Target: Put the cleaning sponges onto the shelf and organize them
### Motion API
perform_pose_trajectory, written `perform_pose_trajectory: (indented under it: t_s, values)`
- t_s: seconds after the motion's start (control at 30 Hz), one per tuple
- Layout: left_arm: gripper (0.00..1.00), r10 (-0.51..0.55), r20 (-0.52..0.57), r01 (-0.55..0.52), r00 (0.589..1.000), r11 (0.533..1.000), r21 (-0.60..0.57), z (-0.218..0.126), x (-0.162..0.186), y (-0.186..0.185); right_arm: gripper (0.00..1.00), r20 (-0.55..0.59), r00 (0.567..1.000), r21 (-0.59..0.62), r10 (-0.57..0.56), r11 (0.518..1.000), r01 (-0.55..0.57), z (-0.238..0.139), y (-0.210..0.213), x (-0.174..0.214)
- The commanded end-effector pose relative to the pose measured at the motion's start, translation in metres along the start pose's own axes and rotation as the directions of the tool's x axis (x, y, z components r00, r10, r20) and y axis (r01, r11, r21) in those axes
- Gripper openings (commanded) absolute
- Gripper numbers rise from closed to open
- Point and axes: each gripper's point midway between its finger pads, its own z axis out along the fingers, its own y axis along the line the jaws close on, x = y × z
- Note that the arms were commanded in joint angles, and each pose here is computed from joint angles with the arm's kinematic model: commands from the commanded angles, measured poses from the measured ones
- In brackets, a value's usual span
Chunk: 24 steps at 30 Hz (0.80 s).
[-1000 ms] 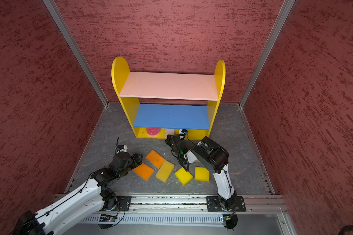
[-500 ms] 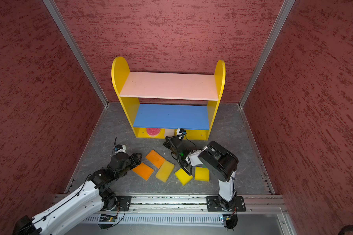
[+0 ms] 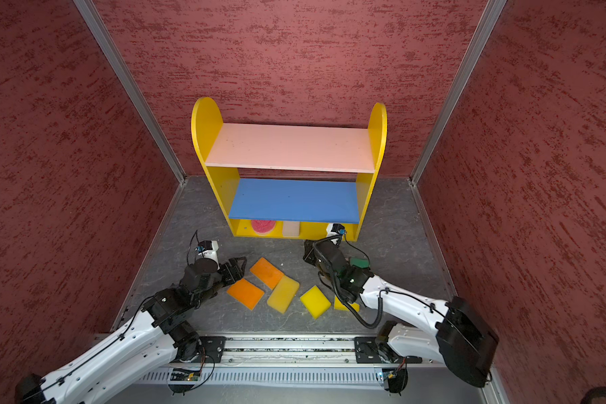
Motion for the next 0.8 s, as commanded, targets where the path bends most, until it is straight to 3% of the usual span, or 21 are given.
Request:
perform_pose_trajectory:
  t_s: [0.0,0.2,0.37,0.43,0.5,0.63,0.7,0.77]
  values:
    - [0.8,0.072,0.019,-0.073,0.997,0.993,0.088,0.007,-0.013,-0.035,0.27,-0.014,1.0,0.254,-0.002,0.967,0.005,-0.026,-0.069,0.012]
    - [0.8,0.169,-0.027,-0.16,0.985,0.966,0.201,0.029,-0.007,-0.082,0.33,-0.016,0.999,0.367,0.046,0.929,-0.037,-0.053,-0.104,0.015]
    - [0.83,0.206,-0.081,-0.177,0.975,0.946,0.273,0.048,0.005,-0.107,0.45,-0.016,0.999,0.453,0.05,0.891,-0.037,-0.07,-0.124,0.014]
    - [0.86,0.214,-0.104,-0.177,0.971,0.942,0.284,0.056,0.011,-0.112,0.5,-0.016,0.998,0.468,0.057,0.883,-0.043,-0.071,-0.128,0.016]
    - [0.99,0.217,-0.126,-0.173,0.968,0.94,0.293,0.062,0.015,-0.116,0.57,-0.011,0.998,0.479,0.06,0.876,-0.047,-0.07,-0.132,0.017]
    - [1.0,0.238,-0.154,-0.181,0.959,0.932,0.313,0.071,0.02,-0.125,0.63,0.012,0.998,0.433,0.061,0.9,-0.061,-0.059,-0.129,0.017]
    - [1.0,0.246,-0.16,-0.187,0.956,0.931,0.314,0.074,0.021,-0.127,0.99,0.016,0.998,0.421,0.065,0.905,-0.066,-0.054,-0.127,0.017]
    - [1.0,0.251,-0.168,-0.191,0.953,0.932,0.308,0.077,0.021,-0.128,0.99,0.007,0.998,0.411,0.056,0.91,-0.054,-0.048,-0.124,0.017]
